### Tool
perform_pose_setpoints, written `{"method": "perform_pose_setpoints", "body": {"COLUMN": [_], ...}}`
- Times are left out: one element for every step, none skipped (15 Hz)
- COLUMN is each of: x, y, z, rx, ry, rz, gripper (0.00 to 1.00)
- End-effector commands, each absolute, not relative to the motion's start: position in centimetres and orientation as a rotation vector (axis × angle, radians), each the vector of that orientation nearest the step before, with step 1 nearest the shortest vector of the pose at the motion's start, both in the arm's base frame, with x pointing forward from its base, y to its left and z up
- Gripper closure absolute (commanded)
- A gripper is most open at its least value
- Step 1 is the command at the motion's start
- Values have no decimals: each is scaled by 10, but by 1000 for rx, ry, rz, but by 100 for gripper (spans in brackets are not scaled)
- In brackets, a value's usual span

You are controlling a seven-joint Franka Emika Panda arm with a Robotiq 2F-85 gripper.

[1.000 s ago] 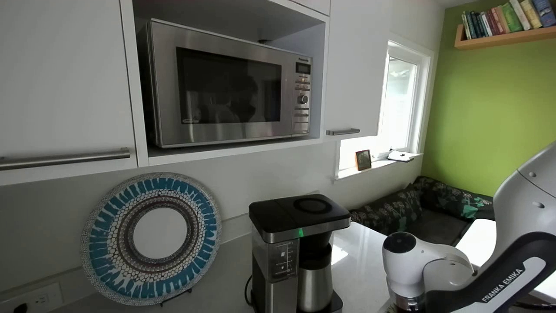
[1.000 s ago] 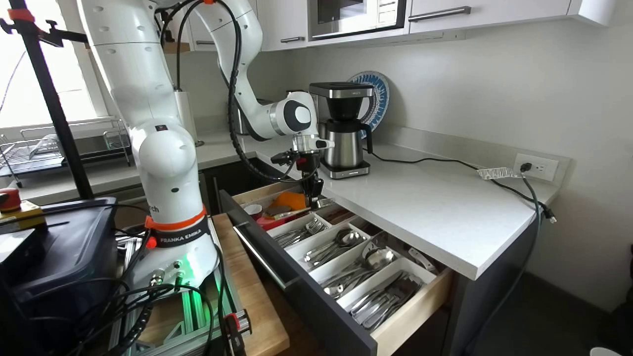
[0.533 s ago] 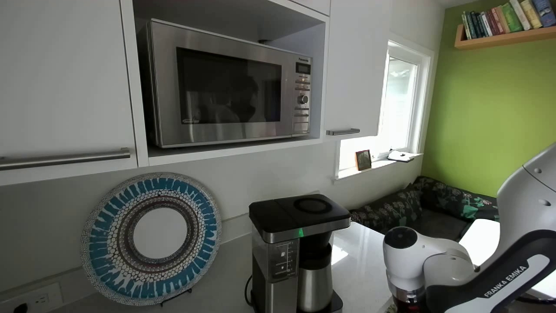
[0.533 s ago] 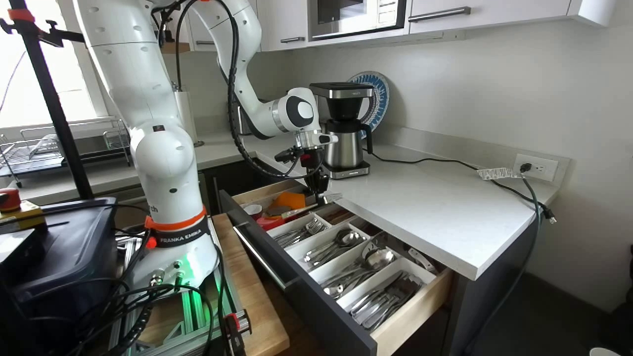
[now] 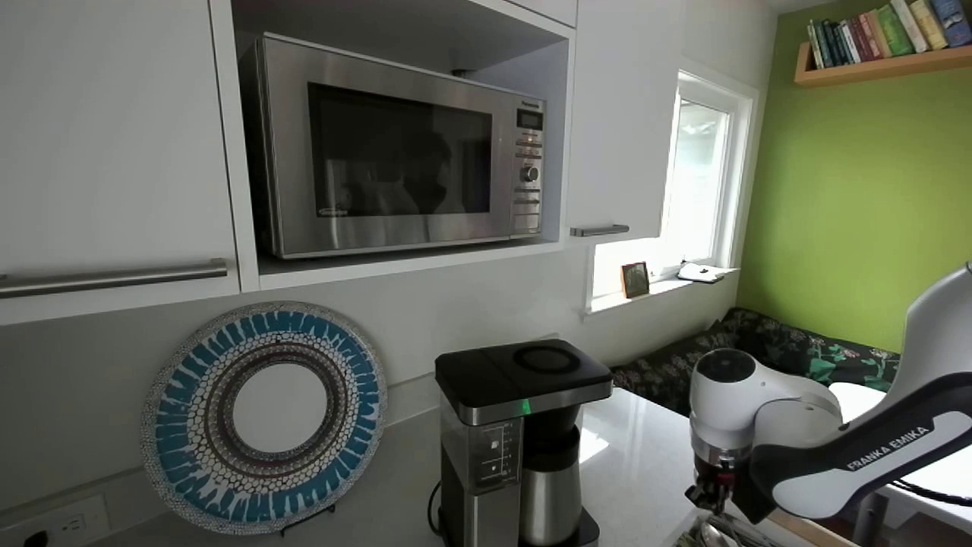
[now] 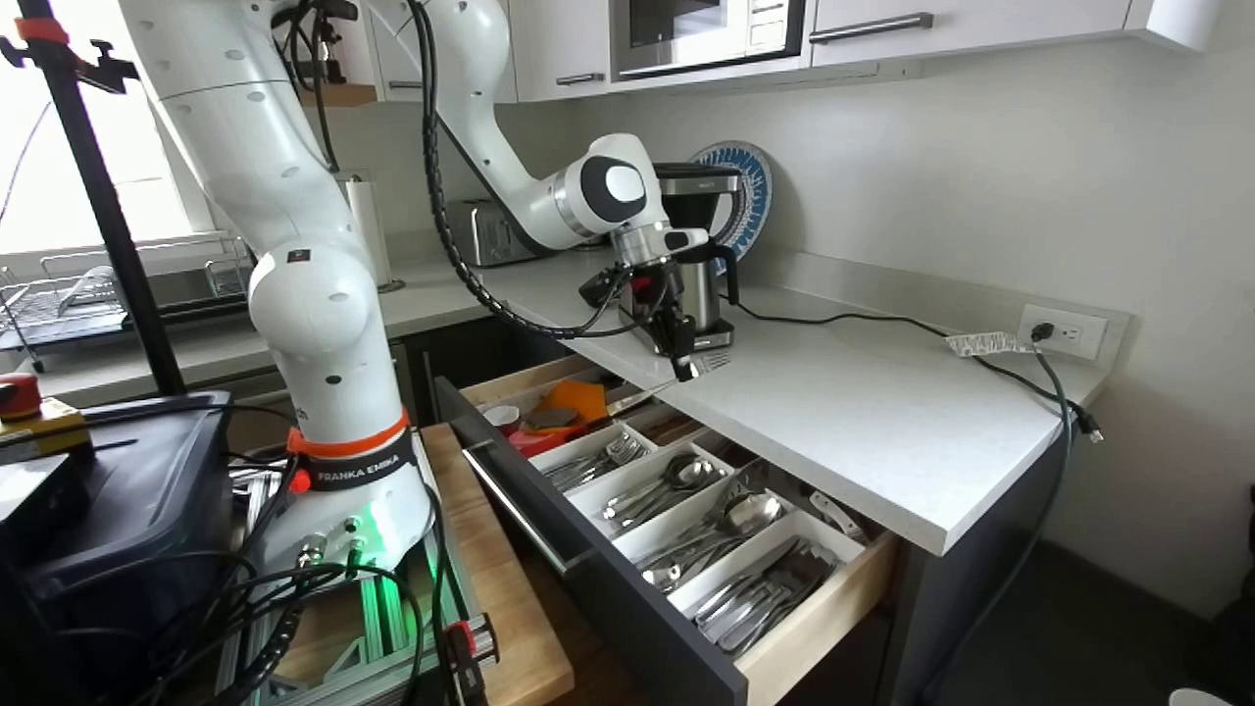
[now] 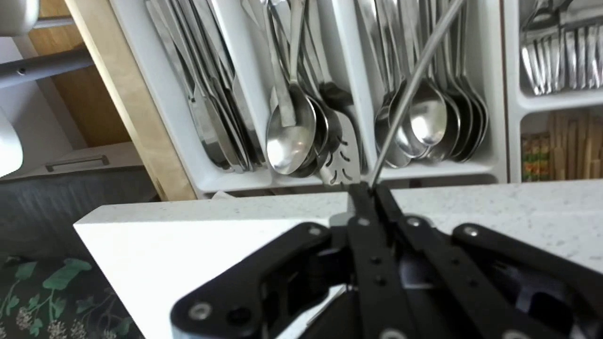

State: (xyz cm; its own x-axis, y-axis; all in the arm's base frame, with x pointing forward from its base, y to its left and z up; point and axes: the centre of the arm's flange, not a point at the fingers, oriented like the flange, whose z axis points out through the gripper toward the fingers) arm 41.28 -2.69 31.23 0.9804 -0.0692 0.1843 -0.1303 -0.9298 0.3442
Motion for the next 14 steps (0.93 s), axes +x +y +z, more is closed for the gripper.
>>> {"method": "perform_pose_setpoints", "body": {"x": [427, 429, 433, 436, 439, 432, 434, 435, 435, 435, 432, 436, 442, 447], "y": [-52, -57, -64, -71, -77, -66, -71, -74, -76, -76, -72, -73, -77, -79], "z": [325, 329, 334, 336, 338, 339, 341, 341, 341, 341, 339, 336, 333, 332], "rx": [2810, 2827, 2839, 2848, 2860, 2838, 2844, 2845, 2846, 2846, 2883, 2893, 2910, 2937], "ry": [-269, -315, -381, -443, -492, -408, -442, -458, -466, -469, -433, -476, -544, -594], "rz": [351, 391, 428, 462, 493, 448, 470, 479, 479, 479, 479, 495, 514, 537], "gripper": [99, 99, 99, 99, 99, 94, 94, 94, 94, 94, 99, 99, 99, 99]}}
